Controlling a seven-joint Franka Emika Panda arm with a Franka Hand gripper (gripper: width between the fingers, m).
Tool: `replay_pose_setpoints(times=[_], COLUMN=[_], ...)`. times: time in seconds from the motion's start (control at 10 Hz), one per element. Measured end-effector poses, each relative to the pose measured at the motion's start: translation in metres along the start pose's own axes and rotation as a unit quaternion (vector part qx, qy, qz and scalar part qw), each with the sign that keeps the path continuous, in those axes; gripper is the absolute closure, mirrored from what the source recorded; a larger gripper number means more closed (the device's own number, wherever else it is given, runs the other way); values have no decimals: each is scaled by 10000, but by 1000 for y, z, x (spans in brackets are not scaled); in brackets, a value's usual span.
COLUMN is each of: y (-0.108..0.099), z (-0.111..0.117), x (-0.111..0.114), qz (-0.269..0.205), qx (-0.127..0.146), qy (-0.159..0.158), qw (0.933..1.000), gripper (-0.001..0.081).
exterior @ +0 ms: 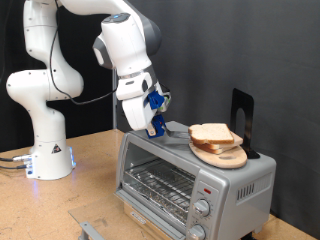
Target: Make a piece of toast with the oven
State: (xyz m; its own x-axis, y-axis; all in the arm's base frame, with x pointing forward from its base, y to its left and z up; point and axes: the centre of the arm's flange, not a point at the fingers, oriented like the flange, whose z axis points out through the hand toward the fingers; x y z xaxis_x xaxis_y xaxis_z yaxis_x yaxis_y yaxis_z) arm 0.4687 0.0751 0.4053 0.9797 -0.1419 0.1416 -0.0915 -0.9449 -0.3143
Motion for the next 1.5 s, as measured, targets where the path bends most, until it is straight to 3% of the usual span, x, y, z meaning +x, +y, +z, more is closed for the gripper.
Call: replay_pose_setpoints(times=[0.8,1.5], y=[-2,8], z=[4,-3], x=[-17,-38], qz=[-331,-170], qx=[-6,135], qy=[-219,51], qw=[9992,9998], gripper=[417,417])
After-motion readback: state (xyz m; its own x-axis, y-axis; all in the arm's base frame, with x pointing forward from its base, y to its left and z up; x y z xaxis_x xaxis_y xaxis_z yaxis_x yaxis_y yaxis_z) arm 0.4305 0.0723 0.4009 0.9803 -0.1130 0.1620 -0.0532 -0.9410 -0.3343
